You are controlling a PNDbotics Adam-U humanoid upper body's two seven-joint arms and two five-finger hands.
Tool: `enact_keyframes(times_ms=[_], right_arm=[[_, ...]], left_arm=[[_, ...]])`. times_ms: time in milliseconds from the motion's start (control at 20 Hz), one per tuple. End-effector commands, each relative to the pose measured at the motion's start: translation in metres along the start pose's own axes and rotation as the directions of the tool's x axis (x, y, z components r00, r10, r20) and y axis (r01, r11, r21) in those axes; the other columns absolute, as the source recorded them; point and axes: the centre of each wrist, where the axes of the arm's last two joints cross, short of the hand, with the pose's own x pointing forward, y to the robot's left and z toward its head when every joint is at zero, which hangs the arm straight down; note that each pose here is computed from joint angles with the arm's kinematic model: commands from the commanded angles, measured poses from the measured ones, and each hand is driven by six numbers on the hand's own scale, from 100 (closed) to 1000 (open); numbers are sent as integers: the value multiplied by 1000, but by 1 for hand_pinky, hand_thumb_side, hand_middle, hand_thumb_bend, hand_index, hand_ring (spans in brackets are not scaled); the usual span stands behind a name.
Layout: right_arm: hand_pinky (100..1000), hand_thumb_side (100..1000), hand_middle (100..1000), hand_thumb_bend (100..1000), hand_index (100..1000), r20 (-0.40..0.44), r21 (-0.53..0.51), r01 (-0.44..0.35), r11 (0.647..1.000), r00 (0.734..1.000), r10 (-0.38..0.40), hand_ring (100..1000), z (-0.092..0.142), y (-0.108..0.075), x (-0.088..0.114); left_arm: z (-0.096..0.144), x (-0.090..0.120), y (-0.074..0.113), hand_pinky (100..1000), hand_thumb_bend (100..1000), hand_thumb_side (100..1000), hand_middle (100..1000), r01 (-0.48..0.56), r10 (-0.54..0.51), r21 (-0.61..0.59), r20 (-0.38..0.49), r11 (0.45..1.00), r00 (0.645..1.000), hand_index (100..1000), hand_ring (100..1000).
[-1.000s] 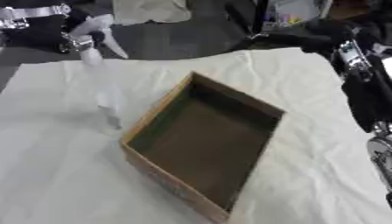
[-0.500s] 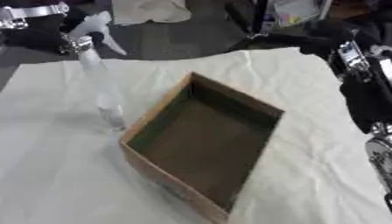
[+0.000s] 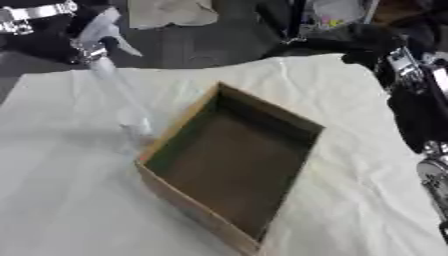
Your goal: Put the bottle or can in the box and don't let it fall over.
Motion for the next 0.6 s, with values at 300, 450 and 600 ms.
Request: enact_keyframes(times_ms=[300, 450, 600], right_arm=[[959, 714, 777, 100, 816, 31, 6, -1, 1000, 1000, 1, 733, -2, -2, 9], [959, 713, 777, 100, 816, 29, 6, -2, 1000, 1000, 2, 733, -2, -2, 9], [959, 715, 778, 100, 816, 26, 5, -3, 1000, 1000, 3, 733, -1, -2, 8]], left_arm=[[5, 7, 13, 638, 100, 363, 509, 51, -51, 56, -8, 997, 999, 494, 448], [5, 8, 14, 634, 100, 365, 508, 54, -53, 58, -11, 997, 999, 492, 446], [5, 8, 14, 636, 100, 366, 510, 53, -53, 58, -12, 997, 999, 495, 449]])
